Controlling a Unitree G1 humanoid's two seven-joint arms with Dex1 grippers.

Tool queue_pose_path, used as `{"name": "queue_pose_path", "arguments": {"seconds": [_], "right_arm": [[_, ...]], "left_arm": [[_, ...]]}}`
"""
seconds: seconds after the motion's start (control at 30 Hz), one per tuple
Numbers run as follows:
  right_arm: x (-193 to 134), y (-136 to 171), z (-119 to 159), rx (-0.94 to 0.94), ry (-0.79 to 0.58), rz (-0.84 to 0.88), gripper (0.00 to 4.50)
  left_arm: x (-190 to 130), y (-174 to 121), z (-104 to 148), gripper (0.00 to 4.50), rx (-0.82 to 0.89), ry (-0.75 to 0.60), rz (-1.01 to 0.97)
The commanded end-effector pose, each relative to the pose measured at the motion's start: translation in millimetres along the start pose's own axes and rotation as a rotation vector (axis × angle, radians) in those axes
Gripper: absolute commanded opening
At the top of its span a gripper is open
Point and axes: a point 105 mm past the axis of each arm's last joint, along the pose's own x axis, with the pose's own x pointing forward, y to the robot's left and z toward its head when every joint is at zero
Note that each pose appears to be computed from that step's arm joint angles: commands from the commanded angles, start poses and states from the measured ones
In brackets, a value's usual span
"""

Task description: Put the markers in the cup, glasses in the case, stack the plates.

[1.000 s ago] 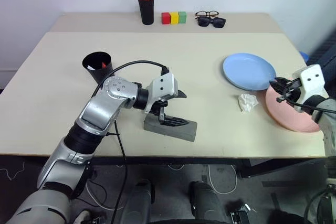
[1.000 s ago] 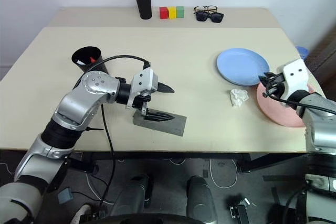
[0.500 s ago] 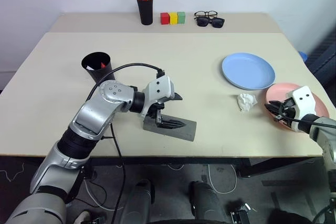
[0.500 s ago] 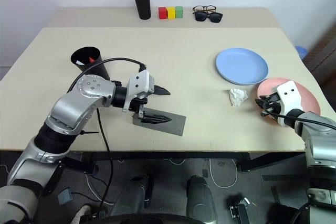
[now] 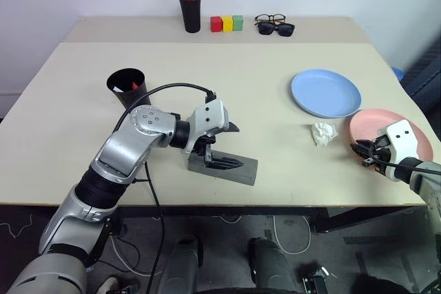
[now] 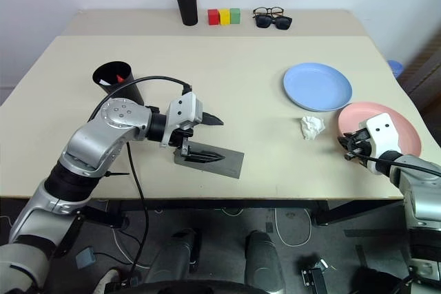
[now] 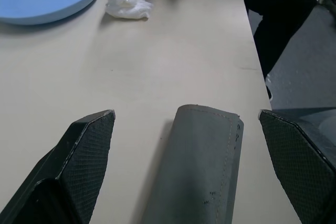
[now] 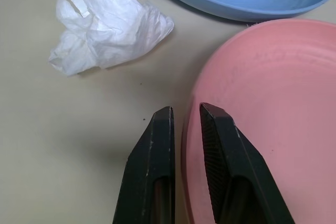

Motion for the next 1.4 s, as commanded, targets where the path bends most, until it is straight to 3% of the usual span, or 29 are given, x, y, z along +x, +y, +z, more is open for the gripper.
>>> {"name": "queue_pose_path", "arguments": {"seconds": [0.03,0.2,0.23,0.27,0.63,0.8,1.0,1.4], "right_arm": [[0,-1,12,-0.027,-0.033,-0.008,0.77],[6,-2,11,-0.041,-0.024,-0.008,0.77],[7,-3,11,-0.046,-0.021,-0.015,0.2],[8,-4,11,-0.05,-0.018,-0.02,0.04],[9,-16,16,-0.125,-0.026,-0.09,0.04],[11,-32,55,-0.207,-0.152,-0.187,0.04],[34,-27,102,-0.29,-0.299,-0.151,0.04],[98,21,128,-0.364,-0.325,0.092,0.04]], "left_arm": [[-4,-2,9,4.5,0.032,-0.018,-0.001],[-5,-3,9,4.5,0.028,-0.015,0.007],[-5,-3,9,4.5,0.027,-0.014,0.009],[-5,-3,9,4.5,0.026,-0.014,0.011],[-5,-4,6,4.5,0.018,-0.006,0.02],[-4,-4,7,4.5,0.014,-0.014,0.021],[-3,-3,8,4.5,0.002,-0.028,0.042],[-15,-5,3,4.5,-0.038,-0.011,0.144]]}}
